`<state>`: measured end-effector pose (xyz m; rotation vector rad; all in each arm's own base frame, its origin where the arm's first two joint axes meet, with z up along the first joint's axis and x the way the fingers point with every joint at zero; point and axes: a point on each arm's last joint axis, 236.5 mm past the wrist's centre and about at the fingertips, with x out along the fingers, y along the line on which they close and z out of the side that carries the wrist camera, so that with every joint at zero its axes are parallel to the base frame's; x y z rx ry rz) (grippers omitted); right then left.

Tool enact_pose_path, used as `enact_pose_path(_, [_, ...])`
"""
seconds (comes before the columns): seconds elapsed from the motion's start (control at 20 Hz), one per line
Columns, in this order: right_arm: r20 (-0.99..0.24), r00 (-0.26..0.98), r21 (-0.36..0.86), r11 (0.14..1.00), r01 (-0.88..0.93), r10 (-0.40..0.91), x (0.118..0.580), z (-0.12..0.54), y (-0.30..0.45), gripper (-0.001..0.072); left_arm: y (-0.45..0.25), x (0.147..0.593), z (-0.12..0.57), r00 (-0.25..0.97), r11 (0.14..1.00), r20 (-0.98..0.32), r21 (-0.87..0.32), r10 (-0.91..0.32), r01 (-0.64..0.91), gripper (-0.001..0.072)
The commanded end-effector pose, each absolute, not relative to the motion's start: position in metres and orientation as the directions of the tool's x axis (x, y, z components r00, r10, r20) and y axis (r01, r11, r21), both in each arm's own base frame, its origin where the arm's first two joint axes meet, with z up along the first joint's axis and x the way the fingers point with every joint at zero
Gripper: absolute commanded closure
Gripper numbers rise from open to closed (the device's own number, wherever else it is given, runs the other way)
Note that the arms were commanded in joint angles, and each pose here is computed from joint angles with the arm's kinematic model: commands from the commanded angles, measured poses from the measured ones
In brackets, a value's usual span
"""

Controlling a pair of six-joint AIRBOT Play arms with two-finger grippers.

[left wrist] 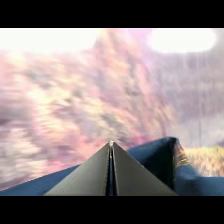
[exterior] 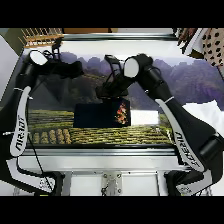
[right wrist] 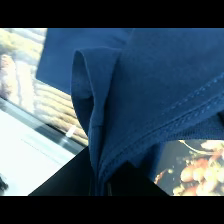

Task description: Fold the clothes and pants, and hang the long-sleeved shirts on hangers.

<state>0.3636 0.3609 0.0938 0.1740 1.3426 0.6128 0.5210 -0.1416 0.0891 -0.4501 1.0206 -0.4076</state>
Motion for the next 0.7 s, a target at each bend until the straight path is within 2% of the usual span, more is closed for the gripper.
enact_pose_path(0.0, [-0.824,0.096,0.509,0.803,-0.31,0.559,0.367,0.059,0.413,0.0698,-0.09,0.52,0.111,0.517,0.845,-0.708,-0.531,-0.481,0.06,0.0699])
enact_pose_path(0.2, [-0.764,0.13,0.571,0.756,-0.319,0.632,0.375,0.016,0.473,0.0686,-0.061,0.515,0.115,0.524,0.847,-0.717,-0.532,-0.46,0.016,0.0699])
enact_pose_path(0.25, [-0.742,0.148,0.589,0.741,-0.324,0.654,0.377,0.007,0.489,0.063,-0.057,0.514,0.114,0.52,0.847,-0.721,-0.531,-0.458,0.01,0.0699])
enact_pose_path(0.35, [-0.658,0.141,0.655,0.654,-0.378,0.74,0.371,0.004,0.525,0.018,-0.056,0.516,0.115,0.528,0.85,-0.717,-0.526,-0.455,0.018,0.0699])
enact_pose_path(0.4, [-0.6,0.114,0.7,0.589,-0.403,0.792,0.363,0.012,0.542,0.0148,-0.055,0.518,0.116,0.538,0.854,-0.712,-0.519,-0.452,0.03,0.07])
enact_pose_path(0.5, [-0.501,0.085,0.756,0.483,-0.442,0.861,0.358,0.041,0.554,0.0149,-0.053,0.519,0.121,0.552,0.856,-0.705,-0.516,-0.445,0.032,0.0699])
enact_pose_path(0.55, [-0.492,0.091,0.743,0.472,-0.474,0.866,0.361,0.052,0.548,0.0149,-0.049,0.517,0.125,0.559,0.861,-0.702,-0.507,-0.441,0.041,0.07])
enact_pose_path(0.65, [-0.534,0.123,0.678,0.511,-0.529,0.836,0.375,0.067,0.517,0.0148,-0.043,0.509,0.133,0.573,0.871,-0.697,-0.487,-0.432,0.064,0.07])
